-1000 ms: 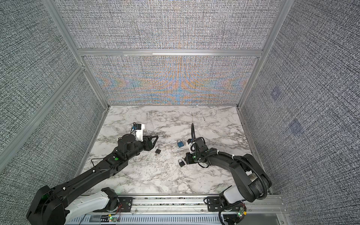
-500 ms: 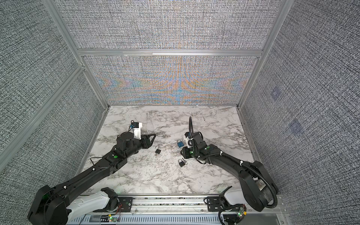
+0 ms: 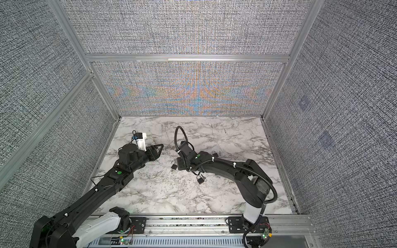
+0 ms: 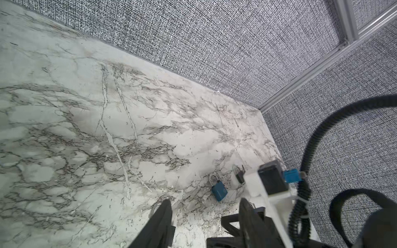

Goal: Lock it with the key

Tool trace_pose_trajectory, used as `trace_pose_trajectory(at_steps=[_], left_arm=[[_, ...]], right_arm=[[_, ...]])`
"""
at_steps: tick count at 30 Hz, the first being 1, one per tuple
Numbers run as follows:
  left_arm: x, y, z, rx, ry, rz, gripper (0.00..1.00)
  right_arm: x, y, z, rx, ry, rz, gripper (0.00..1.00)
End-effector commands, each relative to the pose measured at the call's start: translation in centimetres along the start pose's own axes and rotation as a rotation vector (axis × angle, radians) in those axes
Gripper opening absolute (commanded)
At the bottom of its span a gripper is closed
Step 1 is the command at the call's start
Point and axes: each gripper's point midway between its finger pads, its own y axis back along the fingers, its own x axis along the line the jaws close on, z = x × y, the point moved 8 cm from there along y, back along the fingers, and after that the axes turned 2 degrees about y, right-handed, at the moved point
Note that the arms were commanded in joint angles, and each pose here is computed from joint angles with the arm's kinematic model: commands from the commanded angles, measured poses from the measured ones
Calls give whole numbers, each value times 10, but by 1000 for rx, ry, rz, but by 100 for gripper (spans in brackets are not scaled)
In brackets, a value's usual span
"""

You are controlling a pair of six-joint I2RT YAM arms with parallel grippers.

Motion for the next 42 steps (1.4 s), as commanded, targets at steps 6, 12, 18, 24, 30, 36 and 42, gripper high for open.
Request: trace_pose_trajectory(at_steps=[6,12,18,24,30,36,42], left_arm=[[-10,10,0,45,-35,-73,53],[-15,21,3,46,-69,-83,53],[-14,28,2,32,-76,-71,53],[-13,28,3,35,-80,-62,53],[-12,25,4,45,-78,-52,53],[-10,23,4,45,-79,-41,53],[-8,22,4,48,-81,-32,53]], right_arm=[[17,-49,-1,70,-34,-174,57],[24,-74,-6,124,-25,-235,58],[23,-84,-11,159,-14,-266,58],[16,-85,-18,187,1,-310,57],[11,-75,-20,183,20,-315,48],[14,-66,-17,182,55,-270,44],[13,-66,-13,189,71,-226,41]])
